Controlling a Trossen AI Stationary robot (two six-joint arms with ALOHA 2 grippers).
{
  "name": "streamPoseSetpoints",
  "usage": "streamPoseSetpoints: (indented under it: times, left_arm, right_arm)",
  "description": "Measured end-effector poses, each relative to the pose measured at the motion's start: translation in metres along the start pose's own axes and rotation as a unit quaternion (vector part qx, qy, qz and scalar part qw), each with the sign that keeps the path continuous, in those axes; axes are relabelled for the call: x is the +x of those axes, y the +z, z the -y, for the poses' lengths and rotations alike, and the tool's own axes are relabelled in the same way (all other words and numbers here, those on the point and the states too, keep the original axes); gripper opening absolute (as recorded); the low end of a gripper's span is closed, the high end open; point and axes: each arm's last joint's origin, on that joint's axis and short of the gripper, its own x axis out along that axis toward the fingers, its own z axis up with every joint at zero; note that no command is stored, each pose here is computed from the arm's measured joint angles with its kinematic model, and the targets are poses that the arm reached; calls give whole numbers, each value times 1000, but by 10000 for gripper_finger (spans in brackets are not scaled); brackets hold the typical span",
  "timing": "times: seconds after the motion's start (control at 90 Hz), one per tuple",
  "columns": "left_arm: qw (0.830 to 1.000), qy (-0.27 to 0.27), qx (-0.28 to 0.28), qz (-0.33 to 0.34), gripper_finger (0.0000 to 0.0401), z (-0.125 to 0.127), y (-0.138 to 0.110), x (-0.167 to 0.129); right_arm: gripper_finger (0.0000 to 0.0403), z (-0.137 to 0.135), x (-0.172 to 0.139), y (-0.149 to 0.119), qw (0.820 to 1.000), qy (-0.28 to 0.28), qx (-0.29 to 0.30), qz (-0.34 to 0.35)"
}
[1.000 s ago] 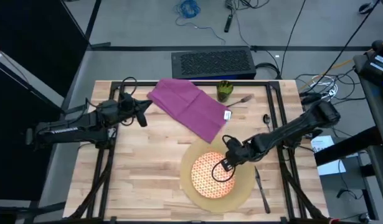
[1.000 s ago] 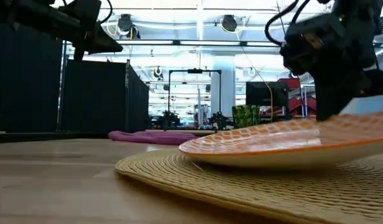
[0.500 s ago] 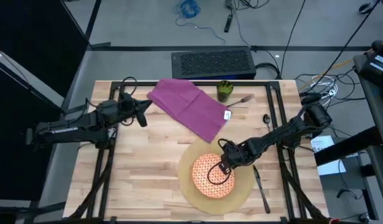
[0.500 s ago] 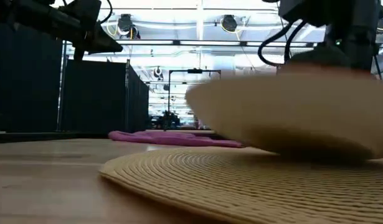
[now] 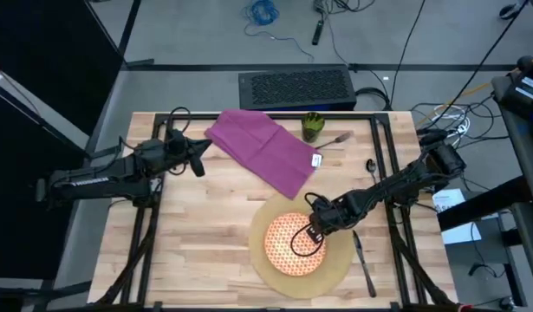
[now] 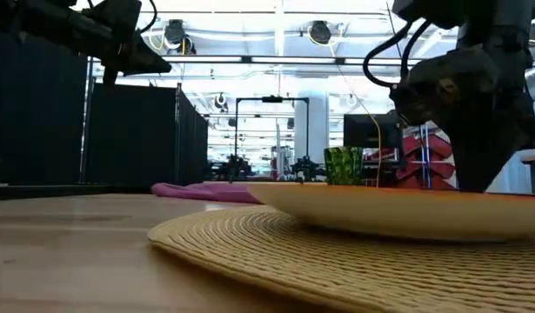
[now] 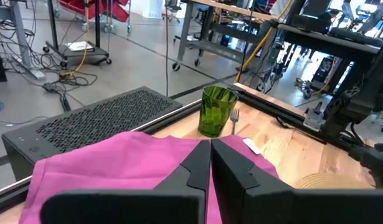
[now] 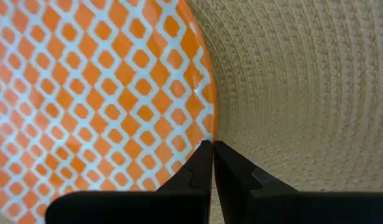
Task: Set table place
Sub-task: Put the orange plate on the brown table mat, then adjust the brown table mat
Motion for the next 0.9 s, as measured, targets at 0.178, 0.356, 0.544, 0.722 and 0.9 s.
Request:
streamPoseSetpoints:
  times: [0.178, 0.356, 0.544, 0.722, 0.9]
  left_arm:
    - [1000, 0, 1, 0, 0, 0, 0, 0]
    - [1000, 0, 1, 0, 0, 0, 0, 0]
    - [1000, 0, 1, 0, 0, 0, 0, 0]
    - [1000, 0, 1, -1, 0, 0, 0, 0]
    - [1000, 0, 1, -1, 0, 0, 0, 0]
  right_arm:
    - [7, -6, -6, 0, 1000, 5, -10, -1]
    - [55, -15, -15, 2, 1000, 9, -25, -7]
    - [101, -3, -21, 0, 996, -74, -37, -11]
    - [52, 3, -22, -1, 994, -102, -44, -20]
    - [3, 7, -18, 1, 993, -104, -47, -20]
